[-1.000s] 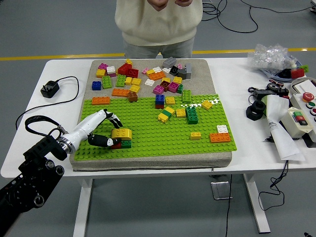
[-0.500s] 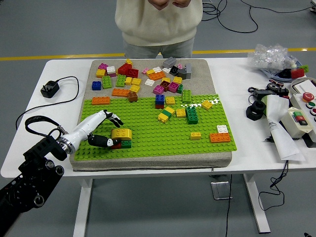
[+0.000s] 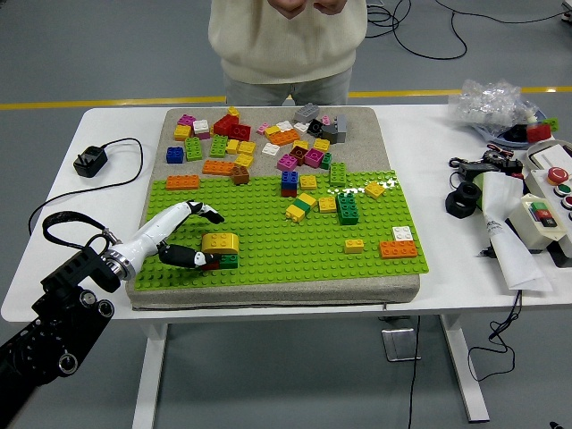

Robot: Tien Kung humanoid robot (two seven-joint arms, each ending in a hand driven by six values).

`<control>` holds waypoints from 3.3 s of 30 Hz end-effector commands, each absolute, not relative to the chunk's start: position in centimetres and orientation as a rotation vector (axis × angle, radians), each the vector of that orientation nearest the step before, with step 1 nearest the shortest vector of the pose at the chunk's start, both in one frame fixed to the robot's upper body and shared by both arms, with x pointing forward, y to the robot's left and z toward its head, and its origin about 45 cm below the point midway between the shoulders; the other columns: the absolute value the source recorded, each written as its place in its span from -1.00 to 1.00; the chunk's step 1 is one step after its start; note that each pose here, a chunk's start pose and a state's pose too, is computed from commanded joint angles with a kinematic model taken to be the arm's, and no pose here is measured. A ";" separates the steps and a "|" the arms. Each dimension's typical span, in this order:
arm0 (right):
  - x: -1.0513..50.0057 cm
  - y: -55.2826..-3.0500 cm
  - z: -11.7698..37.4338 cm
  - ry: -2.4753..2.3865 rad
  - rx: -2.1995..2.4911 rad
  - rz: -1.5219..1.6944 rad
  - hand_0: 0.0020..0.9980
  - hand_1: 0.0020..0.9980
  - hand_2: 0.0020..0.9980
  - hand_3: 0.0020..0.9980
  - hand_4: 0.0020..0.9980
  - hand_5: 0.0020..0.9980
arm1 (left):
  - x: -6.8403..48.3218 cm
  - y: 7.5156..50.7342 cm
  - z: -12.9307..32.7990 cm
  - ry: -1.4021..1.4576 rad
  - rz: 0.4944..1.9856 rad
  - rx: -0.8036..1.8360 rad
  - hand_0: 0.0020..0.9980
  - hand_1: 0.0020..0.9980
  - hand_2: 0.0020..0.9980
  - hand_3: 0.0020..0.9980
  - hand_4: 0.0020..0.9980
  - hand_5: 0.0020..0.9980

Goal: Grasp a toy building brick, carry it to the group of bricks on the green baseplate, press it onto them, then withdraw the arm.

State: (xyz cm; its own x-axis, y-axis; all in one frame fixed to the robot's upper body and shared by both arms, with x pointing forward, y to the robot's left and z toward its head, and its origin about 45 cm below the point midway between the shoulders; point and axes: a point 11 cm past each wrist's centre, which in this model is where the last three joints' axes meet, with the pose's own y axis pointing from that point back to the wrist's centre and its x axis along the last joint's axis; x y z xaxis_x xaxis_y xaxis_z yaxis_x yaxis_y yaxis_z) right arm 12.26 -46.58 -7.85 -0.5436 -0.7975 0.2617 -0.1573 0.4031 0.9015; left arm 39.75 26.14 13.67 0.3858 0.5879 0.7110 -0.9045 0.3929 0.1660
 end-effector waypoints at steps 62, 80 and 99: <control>12.4 -46.7 -7.7 -1.959 0.816 -1.159 0.59 0.40 0.50 0.42 0.80 0.10 | 37.9 26.2 12.8 -0.785 0.935 0.748 1.00 0.82 0.77 0.11 0.96 0.39; 12.3 -46.7 -7.8 -1.956 0.811 -1.154 0.59 0.40 0.50 0.42 0.80 0.10 | 37.4 26.5 11.8 -0.756 0.933 0.764 1.00 0.81 0.76 0.11 0.96 0.38; 12.4 -46.6 -7.8 -1.960 0.814 -1.158 0.59 0.40 0.50 0.42 0.80 0.10 | 39.6 26.3 19.5 -0.733 1.139 0.452 1.00 0.72 0.64 0.11 0.95 0.37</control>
State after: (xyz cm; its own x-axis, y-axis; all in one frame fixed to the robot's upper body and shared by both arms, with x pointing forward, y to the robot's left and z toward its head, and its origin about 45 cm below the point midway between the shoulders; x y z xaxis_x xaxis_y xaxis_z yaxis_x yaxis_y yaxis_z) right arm 12.40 -46.60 -7.80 -0.5507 -0.7949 0.2545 -0.1602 0.3999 0.9024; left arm 39.59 26.27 19.53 0.2281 0.6502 0.7247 -0.9291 0.3680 -0.0378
